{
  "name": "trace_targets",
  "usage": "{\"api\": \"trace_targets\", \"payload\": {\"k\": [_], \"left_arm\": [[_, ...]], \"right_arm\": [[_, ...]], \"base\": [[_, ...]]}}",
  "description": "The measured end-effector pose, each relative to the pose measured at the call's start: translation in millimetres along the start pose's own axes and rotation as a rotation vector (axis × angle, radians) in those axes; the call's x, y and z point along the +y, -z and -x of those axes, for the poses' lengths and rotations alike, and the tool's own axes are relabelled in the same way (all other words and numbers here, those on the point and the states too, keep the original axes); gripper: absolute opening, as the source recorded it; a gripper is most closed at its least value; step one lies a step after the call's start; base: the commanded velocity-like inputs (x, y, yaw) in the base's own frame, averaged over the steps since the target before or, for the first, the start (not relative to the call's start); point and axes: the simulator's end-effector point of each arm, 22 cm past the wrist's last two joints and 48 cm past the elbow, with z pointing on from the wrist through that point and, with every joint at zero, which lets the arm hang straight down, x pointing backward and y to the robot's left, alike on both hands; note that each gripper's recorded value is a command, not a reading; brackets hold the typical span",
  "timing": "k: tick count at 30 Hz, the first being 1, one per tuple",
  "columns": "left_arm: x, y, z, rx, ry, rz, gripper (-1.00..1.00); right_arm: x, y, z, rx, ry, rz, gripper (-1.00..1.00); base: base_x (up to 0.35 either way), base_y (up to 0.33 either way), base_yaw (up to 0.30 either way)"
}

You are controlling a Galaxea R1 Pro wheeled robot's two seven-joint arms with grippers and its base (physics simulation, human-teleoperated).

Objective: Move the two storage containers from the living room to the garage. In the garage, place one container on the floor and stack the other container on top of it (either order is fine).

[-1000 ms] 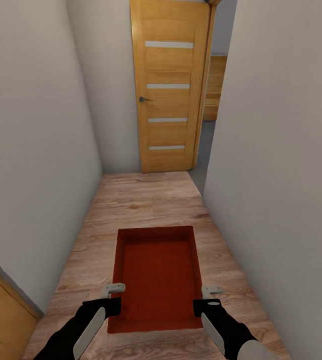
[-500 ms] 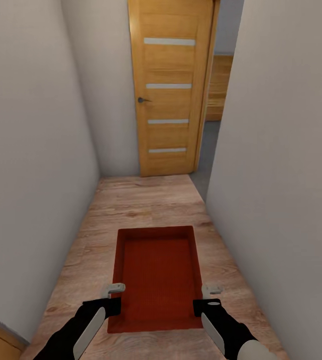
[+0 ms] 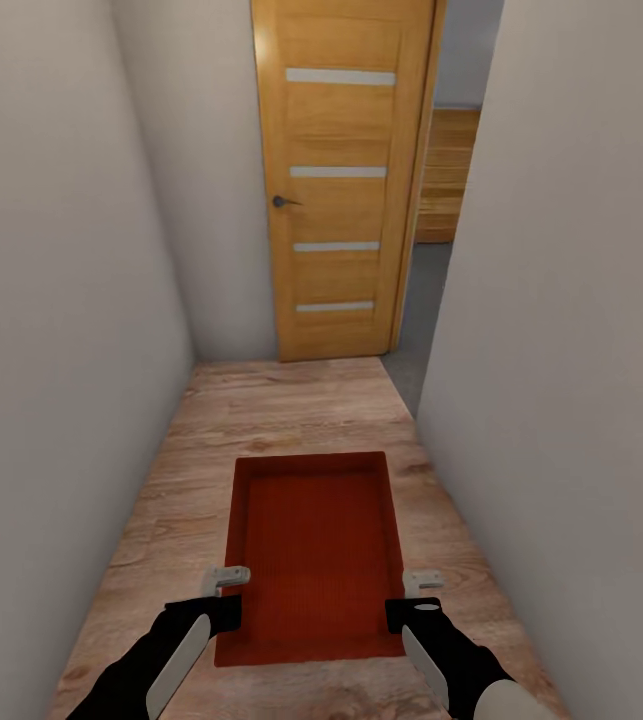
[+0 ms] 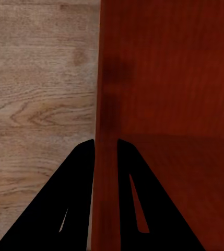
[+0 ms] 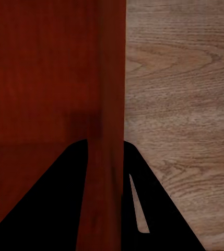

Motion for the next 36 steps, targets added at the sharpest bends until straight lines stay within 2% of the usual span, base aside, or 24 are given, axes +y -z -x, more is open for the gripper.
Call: {"api": "trace_targets", "payload": {"k": [36], "left_arm": [[0.1, -0.1, -0.1, 0.0, 0.001, 0.0, -1.0]], "right_arm": [[0.1, 0.0, -0.1, 0.0, 0.0, 0.0, -1.0]], "base": [[0.344, 0.0, 0.0]]}}
